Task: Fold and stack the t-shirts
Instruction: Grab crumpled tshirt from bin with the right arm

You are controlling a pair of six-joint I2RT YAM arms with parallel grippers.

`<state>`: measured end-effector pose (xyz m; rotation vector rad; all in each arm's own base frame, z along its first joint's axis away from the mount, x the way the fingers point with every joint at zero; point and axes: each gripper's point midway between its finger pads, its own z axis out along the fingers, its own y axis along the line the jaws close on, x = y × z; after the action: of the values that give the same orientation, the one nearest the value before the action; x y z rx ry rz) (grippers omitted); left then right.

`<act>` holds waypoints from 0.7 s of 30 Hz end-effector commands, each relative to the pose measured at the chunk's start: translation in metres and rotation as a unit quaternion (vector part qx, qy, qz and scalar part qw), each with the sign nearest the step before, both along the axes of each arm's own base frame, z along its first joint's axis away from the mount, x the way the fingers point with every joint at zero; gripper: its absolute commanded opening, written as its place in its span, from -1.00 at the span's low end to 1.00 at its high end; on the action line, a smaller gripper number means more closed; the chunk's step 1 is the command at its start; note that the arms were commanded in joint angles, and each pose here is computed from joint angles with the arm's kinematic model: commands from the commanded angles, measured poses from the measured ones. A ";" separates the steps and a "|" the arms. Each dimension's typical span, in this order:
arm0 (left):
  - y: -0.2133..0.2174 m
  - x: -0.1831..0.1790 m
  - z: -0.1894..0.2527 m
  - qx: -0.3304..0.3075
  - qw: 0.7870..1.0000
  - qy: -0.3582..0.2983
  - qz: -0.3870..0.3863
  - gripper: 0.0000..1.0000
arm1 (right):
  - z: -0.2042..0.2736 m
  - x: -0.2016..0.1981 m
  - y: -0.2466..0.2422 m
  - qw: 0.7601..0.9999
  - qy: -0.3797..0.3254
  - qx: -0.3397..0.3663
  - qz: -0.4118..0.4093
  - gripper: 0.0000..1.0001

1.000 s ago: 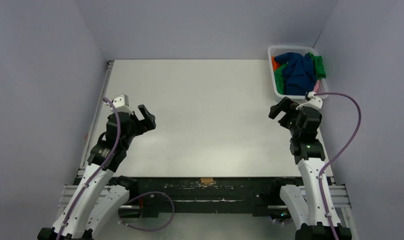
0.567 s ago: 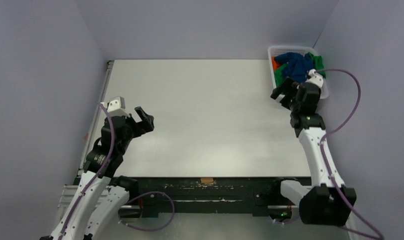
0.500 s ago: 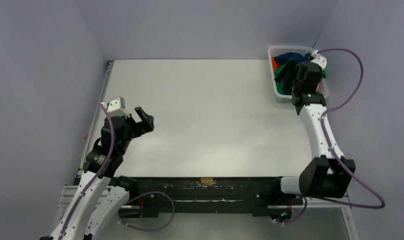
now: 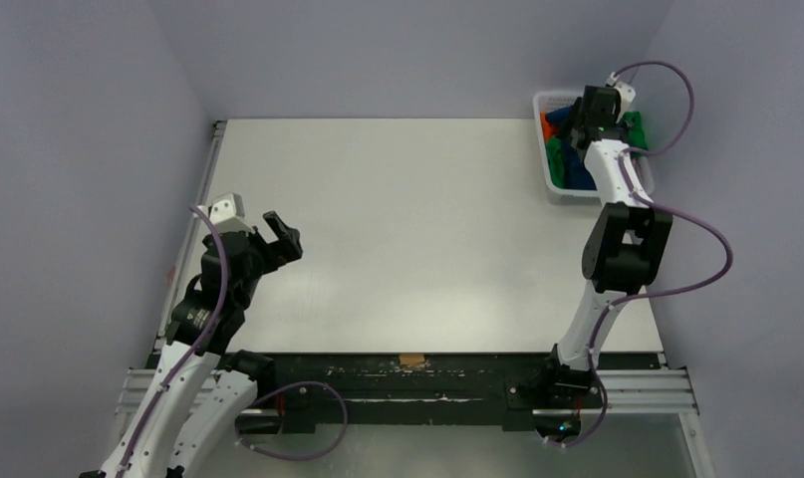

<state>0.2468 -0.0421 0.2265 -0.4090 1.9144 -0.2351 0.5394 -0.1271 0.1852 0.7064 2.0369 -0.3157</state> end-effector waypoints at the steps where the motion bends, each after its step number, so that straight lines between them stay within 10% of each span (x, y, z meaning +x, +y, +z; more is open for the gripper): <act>1: 0.007 -0.001 -0.002 0.004 1.000 0.005 0.022 1.00 | 0.015 0.012 -0.018 0.999 -0.010 -0.029 -0.030 -0.22; 4: 0.010 -0.005 -0.002 0.006 1.000 0.005 0.028 1.00 | 0.048 0.013 -0.020 0.998 -0.046 -0.030 -0.041 -0.99; 14: 0.013 -0.012 0.002 -0.001 1.000 -0.011 0.029 1.00 | 0.245 -0.053 0.028 0.963 -0.261 -0.012 0.058 -1.00; 21: 0.005 -0.010 0.005 -0.010 1.000 -0.015 0.010 1.00 | 0.363 -0.115 0.157 0.863 -0.370 0.083 0.334 -1.00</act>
<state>0.2342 -0.0305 0.2287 -0.4376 1.8919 -0.2009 0.4527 -0.0590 0.4868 0.4407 1.5080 0.1117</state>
